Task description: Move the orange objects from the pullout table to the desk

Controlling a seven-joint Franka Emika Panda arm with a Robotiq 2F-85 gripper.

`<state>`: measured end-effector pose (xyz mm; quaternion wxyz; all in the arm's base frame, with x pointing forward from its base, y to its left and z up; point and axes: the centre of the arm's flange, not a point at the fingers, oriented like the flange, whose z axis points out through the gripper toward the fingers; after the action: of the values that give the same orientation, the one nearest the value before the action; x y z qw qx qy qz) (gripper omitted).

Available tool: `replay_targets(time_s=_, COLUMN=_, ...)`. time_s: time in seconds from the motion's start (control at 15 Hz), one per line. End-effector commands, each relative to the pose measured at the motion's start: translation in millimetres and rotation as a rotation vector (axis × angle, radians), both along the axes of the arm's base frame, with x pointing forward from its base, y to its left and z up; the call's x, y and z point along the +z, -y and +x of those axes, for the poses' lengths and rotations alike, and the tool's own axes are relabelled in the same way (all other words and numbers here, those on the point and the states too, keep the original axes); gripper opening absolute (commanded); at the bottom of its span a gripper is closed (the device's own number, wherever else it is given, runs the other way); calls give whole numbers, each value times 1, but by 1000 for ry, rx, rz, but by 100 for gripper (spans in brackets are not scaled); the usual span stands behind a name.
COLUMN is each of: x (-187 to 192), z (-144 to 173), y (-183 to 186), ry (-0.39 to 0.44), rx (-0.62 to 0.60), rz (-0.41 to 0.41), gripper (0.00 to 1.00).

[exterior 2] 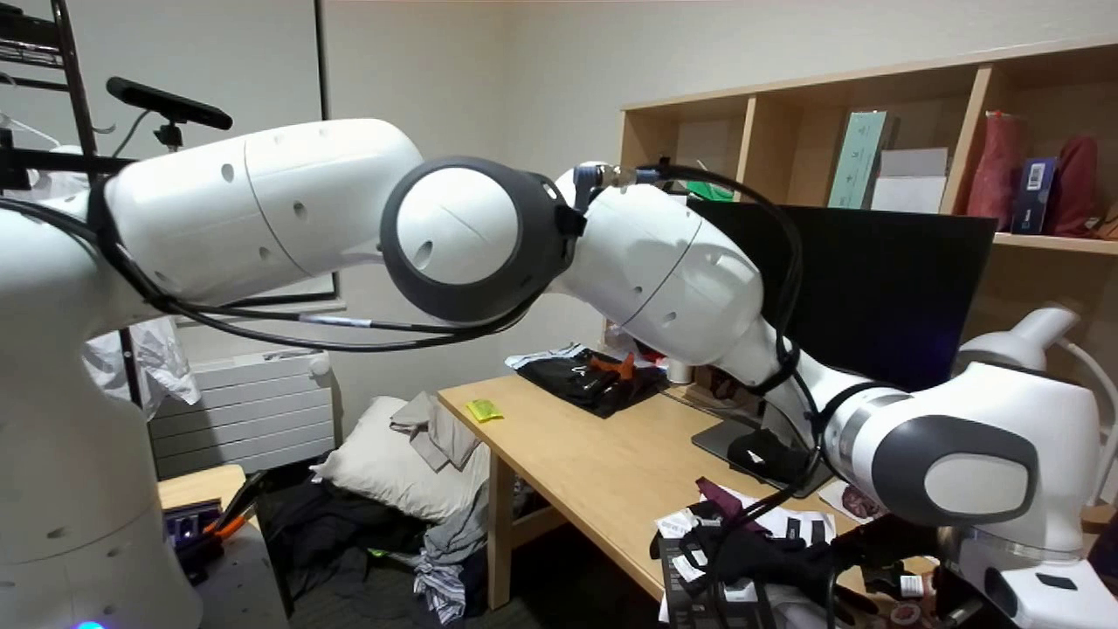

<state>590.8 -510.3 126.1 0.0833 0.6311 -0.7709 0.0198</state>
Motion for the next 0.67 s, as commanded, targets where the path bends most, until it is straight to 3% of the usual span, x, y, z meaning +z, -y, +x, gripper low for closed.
replay_targets(time_s=0.0, x=6, z=18, y=19, ry=47, rx=-17, rz=12, gripper=8)
replay_targets(time_s=0.07, x=7, z=18, y=20, ry=44, rx=-14, rz=10, gripper=9)
replay_targets(time_s=0.13, x=8, z=17, y=21, ry=46, rx=-13, rz=6, gripper=35)
replay_targets(time_s=0.27, x=10, z=16, y=21, ry=66, rx=-14, rz=8, gripper=39)
replay_targets(time_s=0.6, x=16, z=12, y=20, ry=102, rx=-3, rz=5, gripper=73)
